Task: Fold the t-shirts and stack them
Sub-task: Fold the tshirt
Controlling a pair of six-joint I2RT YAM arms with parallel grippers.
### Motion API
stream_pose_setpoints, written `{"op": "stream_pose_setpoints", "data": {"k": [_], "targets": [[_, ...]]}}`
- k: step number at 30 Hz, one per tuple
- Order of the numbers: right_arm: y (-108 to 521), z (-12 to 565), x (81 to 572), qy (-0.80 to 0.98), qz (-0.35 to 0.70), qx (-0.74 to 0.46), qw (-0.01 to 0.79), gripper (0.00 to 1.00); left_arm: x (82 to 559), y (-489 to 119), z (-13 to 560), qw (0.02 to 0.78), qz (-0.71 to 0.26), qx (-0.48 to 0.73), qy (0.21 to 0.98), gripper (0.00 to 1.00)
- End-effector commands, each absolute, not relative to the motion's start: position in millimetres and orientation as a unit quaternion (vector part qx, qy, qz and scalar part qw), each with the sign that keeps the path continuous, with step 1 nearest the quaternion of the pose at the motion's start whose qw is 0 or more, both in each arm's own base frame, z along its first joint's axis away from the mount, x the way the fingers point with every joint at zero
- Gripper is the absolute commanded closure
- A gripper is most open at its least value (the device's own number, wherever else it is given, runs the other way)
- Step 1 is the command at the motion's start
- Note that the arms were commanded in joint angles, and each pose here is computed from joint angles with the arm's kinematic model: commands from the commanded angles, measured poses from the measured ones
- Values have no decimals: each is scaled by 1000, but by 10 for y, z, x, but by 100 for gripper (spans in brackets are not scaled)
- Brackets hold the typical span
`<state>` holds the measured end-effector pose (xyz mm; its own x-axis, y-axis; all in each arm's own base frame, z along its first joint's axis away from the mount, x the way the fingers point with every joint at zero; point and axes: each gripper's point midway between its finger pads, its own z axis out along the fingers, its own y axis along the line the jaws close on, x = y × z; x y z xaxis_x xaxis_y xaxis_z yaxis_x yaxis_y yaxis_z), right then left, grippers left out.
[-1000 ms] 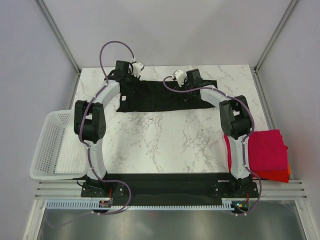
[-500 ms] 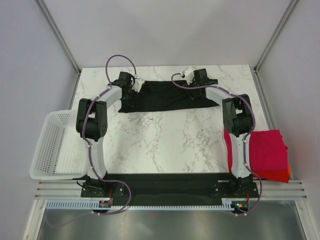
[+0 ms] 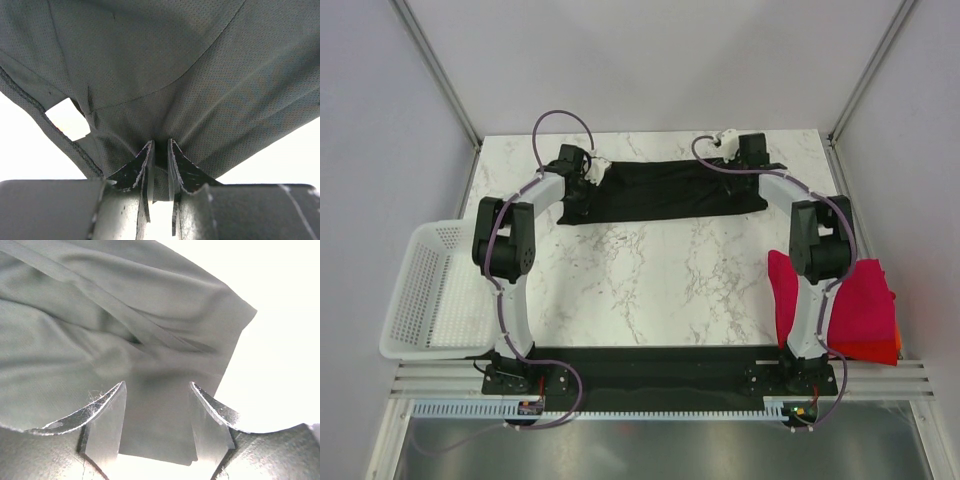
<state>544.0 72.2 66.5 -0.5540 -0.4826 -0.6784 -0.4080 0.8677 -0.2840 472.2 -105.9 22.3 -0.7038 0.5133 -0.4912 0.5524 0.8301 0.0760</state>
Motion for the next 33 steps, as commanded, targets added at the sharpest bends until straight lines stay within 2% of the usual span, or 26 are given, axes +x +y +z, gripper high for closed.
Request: {"op": "stream_pose_setpoints", "data": {"k": [1, 14, 19, 28, 33], "targets": [[531, 1252, 5414, 855, -69, -247, 452, 39, 4498, -898, -25, 205, -18, 302, 931, 78], [125, 486, 5049, 894, -77, -246, 366, 40, 4491, -847, 65, 212, -6, 303, 929, 78], [39, 459, 4902, 903, -79, -249, 340, 40, 4404, -793, 110, 210, 4, 309, 928, 78], [69, 390, 4119, 924, -40, -268, 269, 41, 3975, -641, 75, 179, 13, 308, 934, 78], [52, 352, 3935, 932, -36, -265, 246, 43, 3950, -630, 77, 179, 17, 310, 933, 79]]}}
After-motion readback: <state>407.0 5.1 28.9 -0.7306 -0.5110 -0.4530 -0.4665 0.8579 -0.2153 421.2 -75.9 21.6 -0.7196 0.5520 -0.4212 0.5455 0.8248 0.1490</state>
